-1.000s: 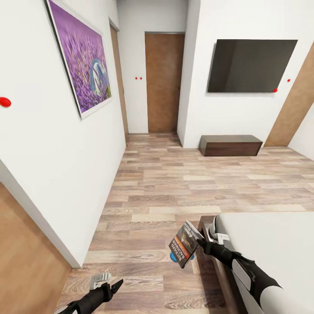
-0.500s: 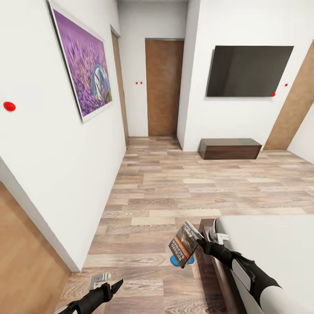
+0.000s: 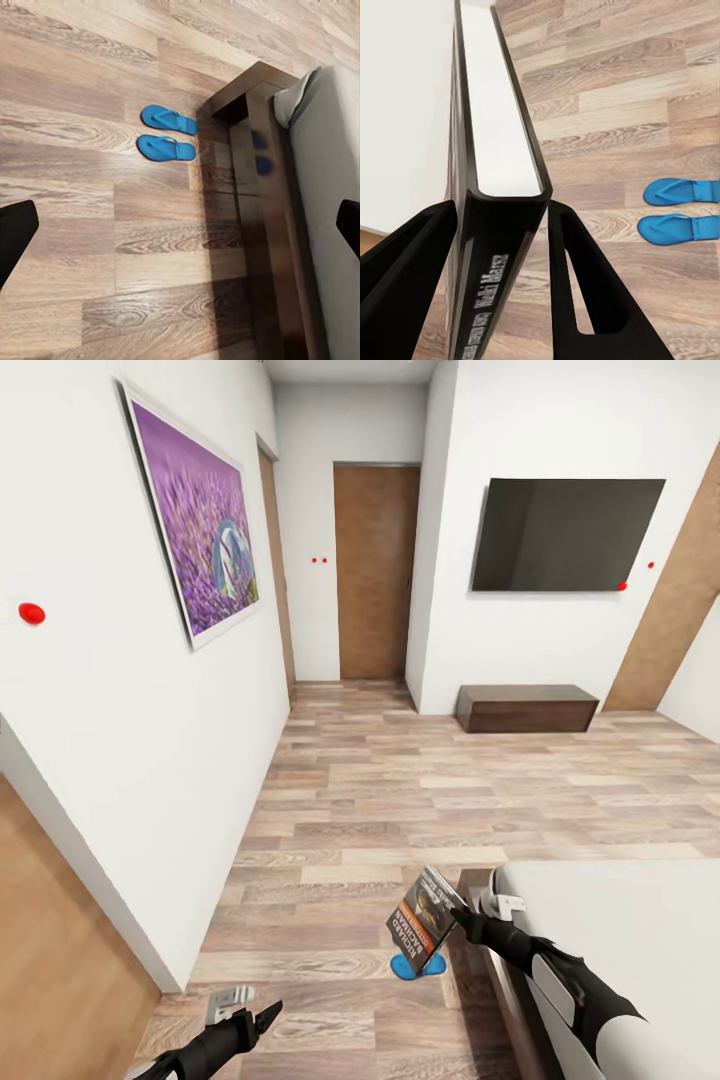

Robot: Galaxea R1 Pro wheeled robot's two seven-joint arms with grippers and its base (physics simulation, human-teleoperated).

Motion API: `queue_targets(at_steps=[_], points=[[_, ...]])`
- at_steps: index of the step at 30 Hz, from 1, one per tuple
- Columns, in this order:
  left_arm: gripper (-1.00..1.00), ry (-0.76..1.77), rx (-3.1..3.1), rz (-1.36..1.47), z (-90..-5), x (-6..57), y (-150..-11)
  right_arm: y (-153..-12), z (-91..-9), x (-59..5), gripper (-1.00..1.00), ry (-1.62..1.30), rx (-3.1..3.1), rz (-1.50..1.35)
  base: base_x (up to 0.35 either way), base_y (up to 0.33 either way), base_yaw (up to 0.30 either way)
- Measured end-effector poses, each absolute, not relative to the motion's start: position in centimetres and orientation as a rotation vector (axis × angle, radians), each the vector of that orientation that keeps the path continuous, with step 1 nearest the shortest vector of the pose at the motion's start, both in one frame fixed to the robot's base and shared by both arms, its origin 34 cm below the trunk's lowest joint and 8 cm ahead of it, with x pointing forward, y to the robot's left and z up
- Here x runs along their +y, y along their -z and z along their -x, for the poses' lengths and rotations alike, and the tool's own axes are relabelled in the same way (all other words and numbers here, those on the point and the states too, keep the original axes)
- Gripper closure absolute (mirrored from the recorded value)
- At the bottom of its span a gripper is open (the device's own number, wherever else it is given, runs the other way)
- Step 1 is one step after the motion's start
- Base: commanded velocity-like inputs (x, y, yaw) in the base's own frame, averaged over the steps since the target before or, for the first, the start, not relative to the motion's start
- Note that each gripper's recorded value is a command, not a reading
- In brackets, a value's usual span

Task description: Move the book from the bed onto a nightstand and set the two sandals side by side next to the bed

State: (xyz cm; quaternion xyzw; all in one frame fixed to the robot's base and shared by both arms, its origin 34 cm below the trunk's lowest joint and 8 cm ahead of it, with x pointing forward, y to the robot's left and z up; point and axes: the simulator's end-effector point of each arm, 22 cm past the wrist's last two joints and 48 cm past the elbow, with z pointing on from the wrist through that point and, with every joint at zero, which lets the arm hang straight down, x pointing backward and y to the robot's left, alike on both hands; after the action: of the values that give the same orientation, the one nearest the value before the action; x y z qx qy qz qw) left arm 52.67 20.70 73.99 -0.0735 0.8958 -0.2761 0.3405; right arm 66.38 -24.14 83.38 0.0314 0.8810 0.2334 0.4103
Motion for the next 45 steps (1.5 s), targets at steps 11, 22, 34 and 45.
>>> queue_targets(at_steps=[11,22,34,45], points=[[-1.0,0.719,2.313,0.182,-53.1,20.6,-74.8,-84.4,-66.7,-24.1,1.0,-0.587,2.2,-0.071,0.0,0.0,0.0],[-1.0,0.717,2.296,0.174,-53.6,20.6,-75.5,-85.4,-66.9,-24.1,1.0,-0.585,2.183,-0.065,0.0,0.0,0.0],[-1.0,0.717,2.286,0.17,-53.9,20.6,-76.0,-86.0,-67.1,-24.1,1.0,-0.584,2.172,-0.061,0.0,0.0,0.0],[-1.0,0.716,2.278,0.167,-54.1,20.6,-76.4,-86.5,-67.2,-24.1,1.0,-0.584,2.165,-0.059,0.0,0.0,0.0]])
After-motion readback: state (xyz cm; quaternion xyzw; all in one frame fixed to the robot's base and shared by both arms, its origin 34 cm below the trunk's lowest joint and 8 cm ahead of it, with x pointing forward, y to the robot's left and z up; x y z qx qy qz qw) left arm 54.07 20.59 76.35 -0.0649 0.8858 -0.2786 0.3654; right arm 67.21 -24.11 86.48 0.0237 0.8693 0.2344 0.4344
